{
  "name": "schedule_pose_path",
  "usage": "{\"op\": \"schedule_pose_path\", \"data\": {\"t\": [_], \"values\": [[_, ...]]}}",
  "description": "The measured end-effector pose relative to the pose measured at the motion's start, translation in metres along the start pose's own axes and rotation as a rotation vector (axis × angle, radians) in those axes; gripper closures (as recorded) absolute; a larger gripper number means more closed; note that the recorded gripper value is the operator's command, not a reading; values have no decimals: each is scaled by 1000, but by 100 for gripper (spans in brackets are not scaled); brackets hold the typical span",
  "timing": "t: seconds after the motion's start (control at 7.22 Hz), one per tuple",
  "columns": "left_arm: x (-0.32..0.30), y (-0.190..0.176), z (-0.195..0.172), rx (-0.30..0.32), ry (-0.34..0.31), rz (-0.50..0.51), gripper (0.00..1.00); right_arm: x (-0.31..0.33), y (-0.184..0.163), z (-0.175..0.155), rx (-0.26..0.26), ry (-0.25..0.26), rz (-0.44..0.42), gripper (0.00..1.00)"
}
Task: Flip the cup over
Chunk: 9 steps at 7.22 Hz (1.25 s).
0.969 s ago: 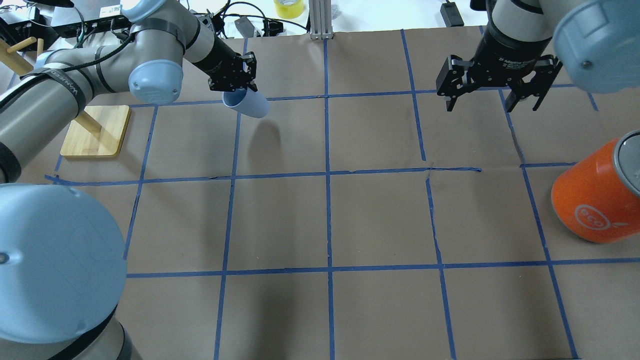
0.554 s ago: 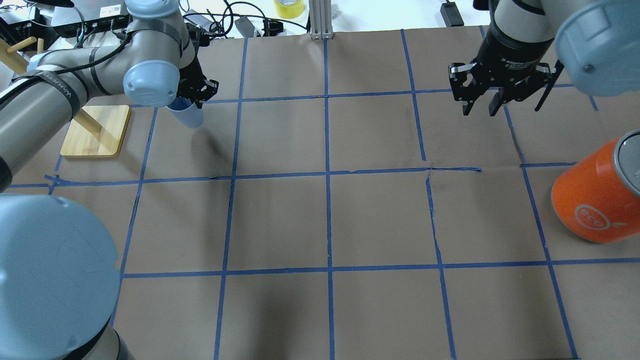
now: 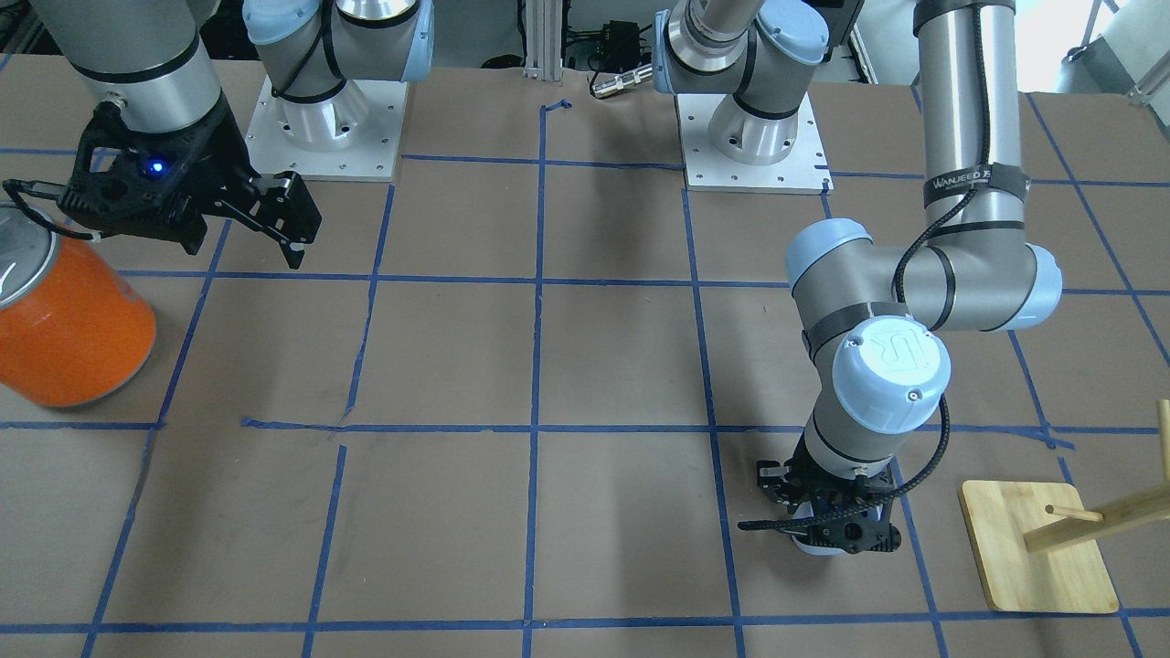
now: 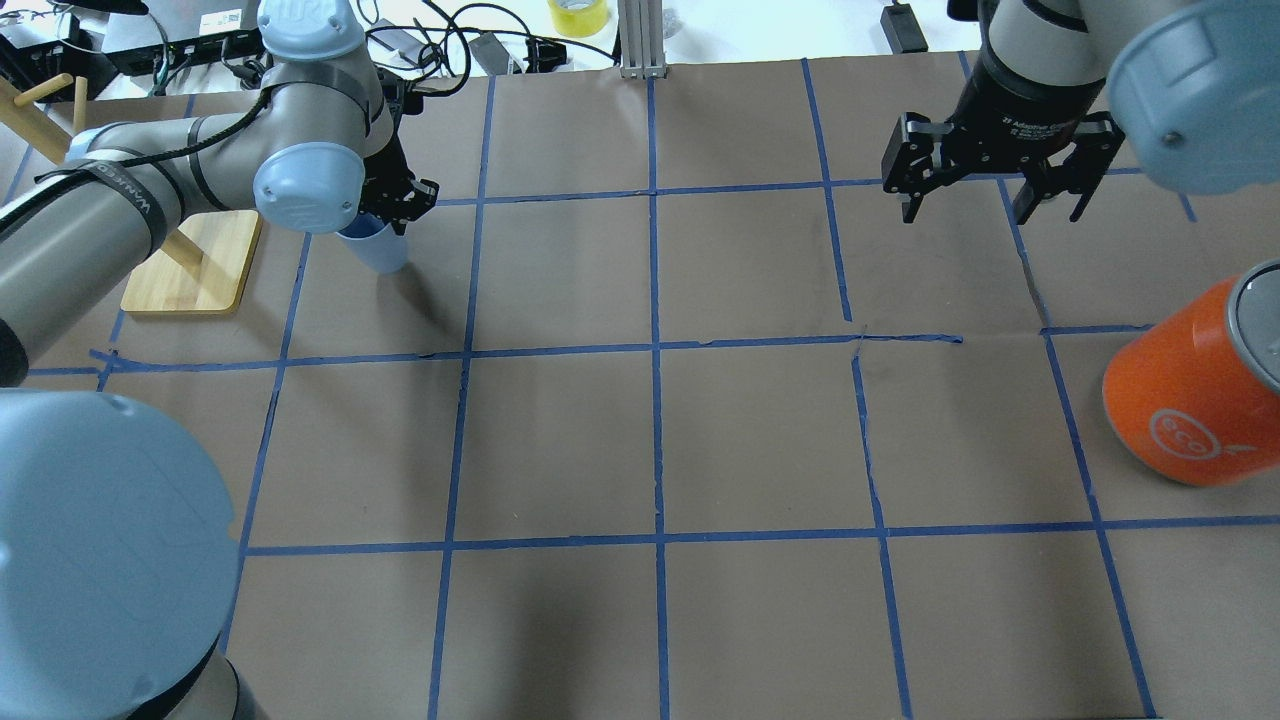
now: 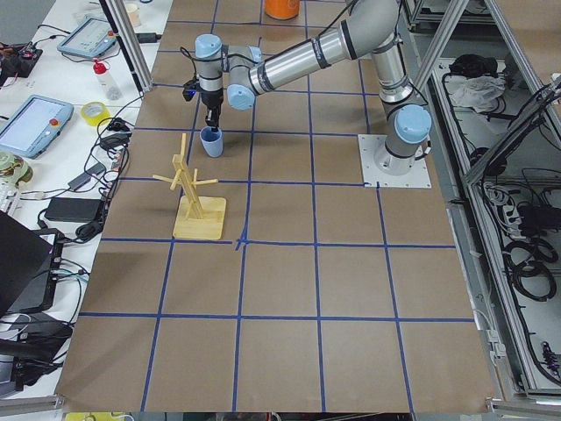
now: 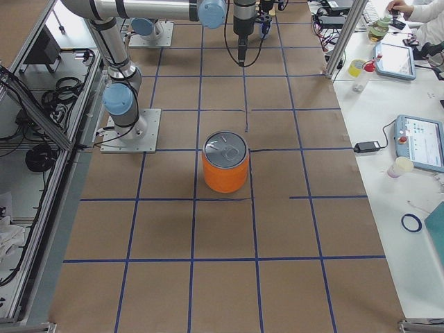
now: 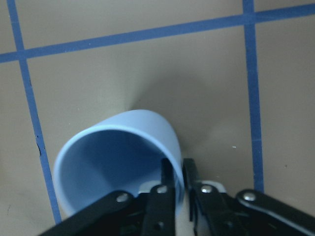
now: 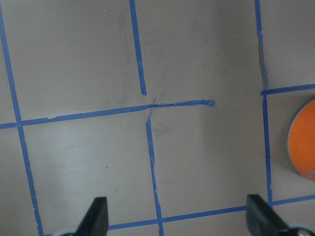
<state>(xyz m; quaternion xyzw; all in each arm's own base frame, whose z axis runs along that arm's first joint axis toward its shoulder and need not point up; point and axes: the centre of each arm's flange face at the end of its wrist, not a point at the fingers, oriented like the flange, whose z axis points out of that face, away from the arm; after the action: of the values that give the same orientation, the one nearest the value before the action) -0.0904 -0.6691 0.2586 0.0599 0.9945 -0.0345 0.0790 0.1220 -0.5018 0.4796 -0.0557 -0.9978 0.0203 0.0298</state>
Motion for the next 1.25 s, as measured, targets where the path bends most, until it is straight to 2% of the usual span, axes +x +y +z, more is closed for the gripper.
{"op": "schedule_pose_path", "data": {"t": [0.14,0.42,0.97,1.25], "values": [[-2,-1,-6,9,-11,2,0,0,0,0,1,0,0,0],[-5,2,-54,42,-20,4,0,0,1,0,-1,1,-1,0],[-4,51,-234,17,106,-22,0,0,2,-1,-3,-2,-4,0],[6,92,-263,6,156,-40,0,-1,2,-1,-6,-14,-6,0]]}}
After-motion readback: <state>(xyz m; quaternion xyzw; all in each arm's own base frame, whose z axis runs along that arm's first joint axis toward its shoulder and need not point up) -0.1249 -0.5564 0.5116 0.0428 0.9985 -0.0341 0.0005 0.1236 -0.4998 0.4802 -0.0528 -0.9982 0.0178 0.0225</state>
